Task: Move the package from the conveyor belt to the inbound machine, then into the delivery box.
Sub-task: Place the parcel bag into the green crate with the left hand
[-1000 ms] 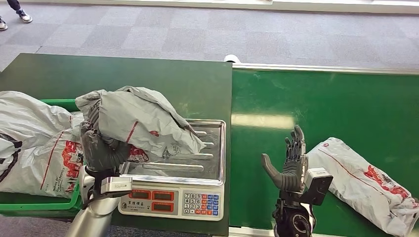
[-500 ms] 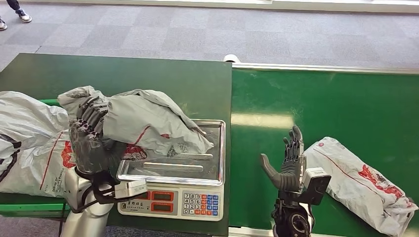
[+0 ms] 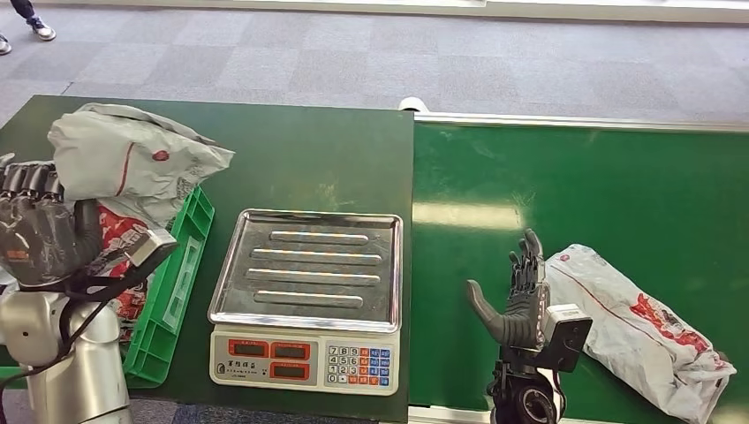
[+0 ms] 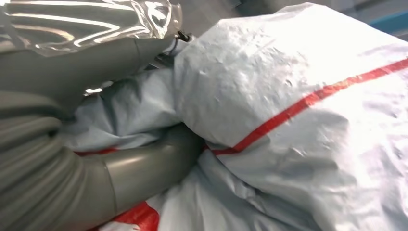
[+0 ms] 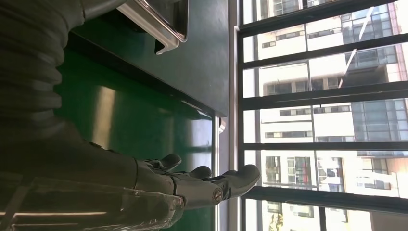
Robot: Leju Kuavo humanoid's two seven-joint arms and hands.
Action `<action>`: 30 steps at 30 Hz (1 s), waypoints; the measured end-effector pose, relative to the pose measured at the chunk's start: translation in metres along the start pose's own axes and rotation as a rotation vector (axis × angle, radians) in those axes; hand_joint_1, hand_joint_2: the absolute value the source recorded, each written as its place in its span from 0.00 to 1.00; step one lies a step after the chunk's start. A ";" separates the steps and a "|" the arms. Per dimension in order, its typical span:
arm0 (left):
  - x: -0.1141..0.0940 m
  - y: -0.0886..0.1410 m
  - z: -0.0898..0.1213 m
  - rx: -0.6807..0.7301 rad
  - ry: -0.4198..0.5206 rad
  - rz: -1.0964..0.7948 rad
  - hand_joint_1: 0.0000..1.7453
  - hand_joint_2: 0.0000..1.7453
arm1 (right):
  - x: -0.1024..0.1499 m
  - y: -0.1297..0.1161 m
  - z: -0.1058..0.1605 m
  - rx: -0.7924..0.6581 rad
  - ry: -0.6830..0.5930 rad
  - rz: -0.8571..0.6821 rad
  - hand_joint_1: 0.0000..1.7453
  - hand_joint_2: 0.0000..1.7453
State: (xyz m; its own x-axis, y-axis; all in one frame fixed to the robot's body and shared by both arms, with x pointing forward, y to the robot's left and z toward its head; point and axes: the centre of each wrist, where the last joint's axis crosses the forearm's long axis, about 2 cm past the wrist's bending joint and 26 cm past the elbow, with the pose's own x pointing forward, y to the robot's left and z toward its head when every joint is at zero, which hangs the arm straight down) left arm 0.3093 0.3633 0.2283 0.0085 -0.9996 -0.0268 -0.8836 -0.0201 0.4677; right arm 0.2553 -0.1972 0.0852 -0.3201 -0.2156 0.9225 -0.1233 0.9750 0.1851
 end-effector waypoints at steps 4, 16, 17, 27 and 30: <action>-0.011 -0.009 0.008 -0.076 0.152 -0.057 1.00 1.00 | 0.002 -0.001 0.000 -0.006 0.001 0.006 0.00 1.00; -0.023 -0.036 0.032 -0.342 0.343 -0.101 1.00 1.00 | 0.007 -0.006 -0.001 -0.014 -0.004 0.021 0.00 1.00; -0.024 -0.037 0.032 -0.355 0.343 -0.104 1.00 1.00 | 0.007 -0.006 -0.001 -0.015 -0.004 0.021 0.00 1.00; -0.028 -0.054 0.049 -0.803 0.423 -0.143 0.95 1.00 | 0.009 -0.008 -0.001 0.009 0.009 0.027 0.00 1.00; -0.030 -0.057 0.053 -0.854 0.428 -0.150 0.52 1.00 | 0.010 -0.009 -0.002 0.004 0.007 0.027 0.00 1.00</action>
State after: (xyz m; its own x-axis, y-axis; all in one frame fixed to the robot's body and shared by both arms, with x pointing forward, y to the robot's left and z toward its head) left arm 0.3342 0.3955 0.1555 0.4125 -0.9047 0.1064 -0.2225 0.0132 0.9748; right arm 0.2551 -0.2081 0.0931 -0.3167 -0.1884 0.9296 -0.1184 0.9803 0.1583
